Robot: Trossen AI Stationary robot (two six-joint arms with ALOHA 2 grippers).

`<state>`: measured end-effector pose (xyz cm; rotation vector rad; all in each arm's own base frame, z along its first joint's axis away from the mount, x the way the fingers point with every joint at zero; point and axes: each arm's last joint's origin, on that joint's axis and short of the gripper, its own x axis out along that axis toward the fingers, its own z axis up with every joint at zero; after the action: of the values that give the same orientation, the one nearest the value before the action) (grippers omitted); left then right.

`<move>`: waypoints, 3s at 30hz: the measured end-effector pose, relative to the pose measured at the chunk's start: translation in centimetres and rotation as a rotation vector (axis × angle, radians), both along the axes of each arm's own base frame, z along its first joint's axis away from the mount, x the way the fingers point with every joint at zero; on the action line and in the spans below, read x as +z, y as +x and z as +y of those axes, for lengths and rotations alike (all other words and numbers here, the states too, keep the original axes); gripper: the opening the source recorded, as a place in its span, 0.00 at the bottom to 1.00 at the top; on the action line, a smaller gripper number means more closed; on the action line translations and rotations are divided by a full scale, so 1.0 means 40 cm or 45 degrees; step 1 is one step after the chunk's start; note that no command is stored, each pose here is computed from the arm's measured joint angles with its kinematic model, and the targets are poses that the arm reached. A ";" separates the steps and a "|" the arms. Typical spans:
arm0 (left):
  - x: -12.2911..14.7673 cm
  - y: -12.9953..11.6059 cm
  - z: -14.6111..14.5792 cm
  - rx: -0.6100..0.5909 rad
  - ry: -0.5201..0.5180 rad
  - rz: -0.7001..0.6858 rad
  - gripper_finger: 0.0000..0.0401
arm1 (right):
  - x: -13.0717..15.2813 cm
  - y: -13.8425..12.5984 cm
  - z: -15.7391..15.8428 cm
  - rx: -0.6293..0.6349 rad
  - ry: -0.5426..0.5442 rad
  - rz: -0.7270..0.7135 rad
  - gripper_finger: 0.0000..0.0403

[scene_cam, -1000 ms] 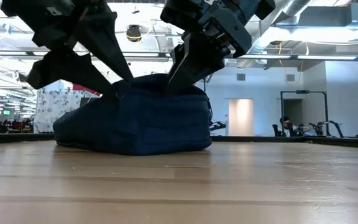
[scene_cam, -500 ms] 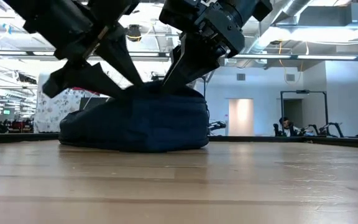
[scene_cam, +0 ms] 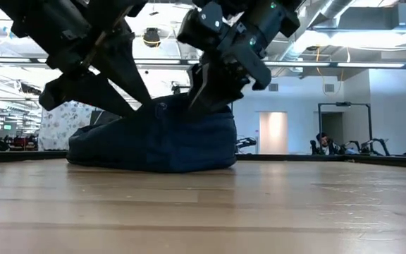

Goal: Unpack backpack
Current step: Open the backpack

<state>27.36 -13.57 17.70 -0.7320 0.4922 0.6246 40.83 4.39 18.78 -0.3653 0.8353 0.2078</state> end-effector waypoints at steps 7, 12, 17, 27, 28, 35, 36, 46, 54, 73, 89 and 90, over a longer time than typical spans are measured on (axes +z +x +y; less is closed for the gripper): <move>0.002 0.001 0.004 0.023 0.055 -0.015 0.33 | 0.031 -0.007 -0.005 0.013 -0.097 -0.045 0.40; 0.002 0.001 0.004 -0.002 0.094 0.000 0.33 | 0.038 -0.005 -0.017 0.036 -0.166 -0.055 0.40; 0.002 0.001 0.005 -0.075 0.185 0.046 0.33 | 0.035 -0.005 -0.037 -0.026 -0.134 -0.049 0.40; 0.003 0.003 0.009 -0.092 0.214 0.058 0.33 | 0.038 -0.001 -0.061 -0.060 -0.130 -0.068 0.40; 0.003 0.003 0.009 -0.086 0.207 0.054 0.33 | 0.039 0.000 -0.061 -0.060 -0.129 -0.077 0.40; 0.003 0.003 0.007 -0.072 0.144 0.043 0.33 | 0.045 0.006 -0.060 -0.062 -0.126 -0.119 0.40; 0.002 0.003 0.006 -0.082 0.124 0.048 0.33 | 0.045 0.006 -0.060 -0.055 -0.132 -0.119 0.40; 0.002 0.011 0.024 -0.044 0.097 0.048 0.33 | 0.050 0.012 -0.066 0.023 -0.215 -0.162 0.40; 0.001 0.011 0.022 -0.048 0.064 0.049 0.33 | 0.055 0.016 -0.065 0.043 -0.236 -0.191 0.40; 0.001 0.011 0.020 -0.065 0.043 0.058 0.33 | 0.054 0.015 -0.066 0.046 -0.238 -0.184 0.40; 0.001 0.011 0.019 -0.067 0.017 0.059 0.33 | 0.055 0.016 -0.066 0.046 -0.238 -0.191 0.40; 0.001 0.011 0.019 -0.062 0.012 0.057 0.33 | 0.055 0.016 -0.066 0.046 -0.237 -0.191 0.40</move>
<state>27.80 -12.80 17.73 -0.6962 0.5463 0.5981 41.47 1.76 20.96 -0.5644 0.7023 0.1345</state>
